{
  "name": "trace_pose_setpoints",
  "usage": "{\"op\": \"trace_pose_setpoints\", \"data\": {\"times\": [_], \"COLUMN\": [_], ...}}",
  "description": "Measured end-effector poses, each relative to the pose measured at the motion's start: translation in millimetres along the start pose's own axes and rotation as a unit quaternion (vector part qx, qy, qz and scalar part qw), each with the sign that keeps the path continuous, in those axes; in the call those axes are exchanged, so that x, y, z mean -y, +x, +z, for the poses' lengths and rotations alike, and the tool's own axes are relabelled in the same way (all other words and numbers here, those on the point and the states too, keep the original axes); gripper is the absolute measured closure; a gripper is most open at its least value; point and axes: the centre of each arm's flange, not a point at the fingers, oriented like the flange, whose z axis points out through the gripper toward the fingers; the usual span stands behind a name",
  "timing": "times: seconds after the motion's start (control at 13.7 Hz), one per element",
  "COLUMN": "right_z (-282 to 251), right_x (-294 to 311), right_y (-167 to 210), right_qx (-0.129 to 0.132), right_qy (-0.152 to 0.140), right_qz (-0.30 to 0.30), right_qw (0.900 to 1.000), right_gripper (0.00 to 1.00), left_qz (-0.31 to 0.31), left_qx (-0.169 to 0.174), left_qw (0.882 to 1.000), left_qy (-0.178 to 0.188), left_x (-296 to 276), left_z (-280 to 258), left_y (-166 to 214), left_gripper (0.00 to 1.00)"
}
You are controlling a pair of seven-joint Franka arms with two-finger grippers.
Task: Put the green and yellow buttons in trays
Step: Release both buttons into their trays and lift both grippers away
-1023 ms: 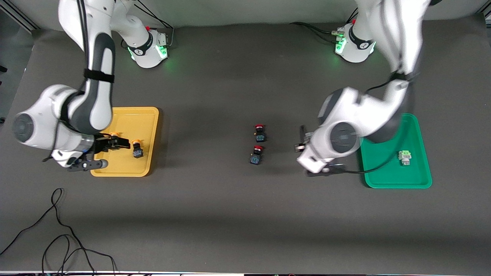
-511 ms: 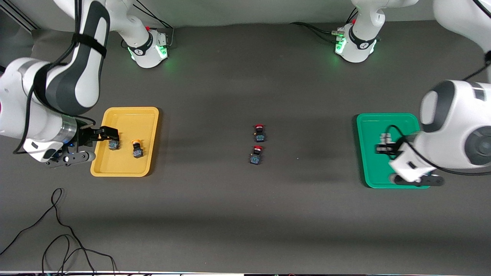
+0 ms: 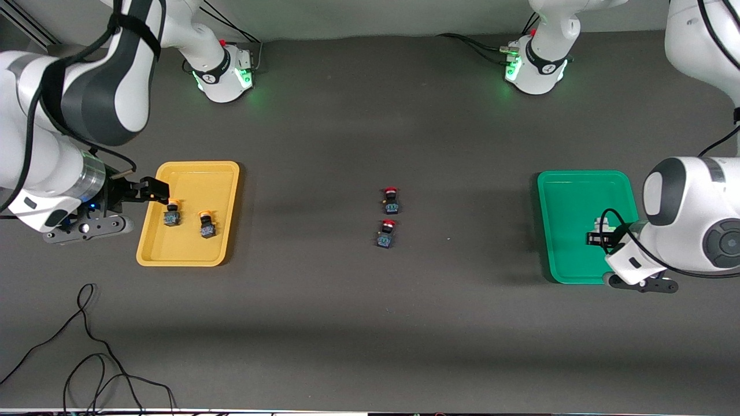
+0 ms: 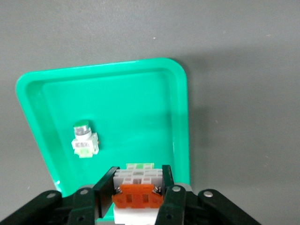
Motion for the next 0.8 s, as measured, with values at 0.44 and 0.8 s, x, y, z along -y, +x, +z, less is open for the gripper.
{"op": "trace_pose_setpoints", "data": {"times": [0.44,0.8], "right_z": [-13,-36], "right_x": [-33,-67], "right_y": [-11,-43], "right_qx": [0.015,-0.002], "right_qy": [0.024,0.055], "right_qz": [0.025,0.031], "right_qw": [0.999,0.998], "right_gripper": [0.00,0.00], "left_qz": [0.005,0.011], "left_qx": [-0.056,-0.091], "left_qw": [0.998,0.996], "left_qy": [-0.005,-0.011], "left_x": [5,9], "left_z": [95,153], "left_y": [-17,-41], "left_gripper": [0.58,0.58]}}
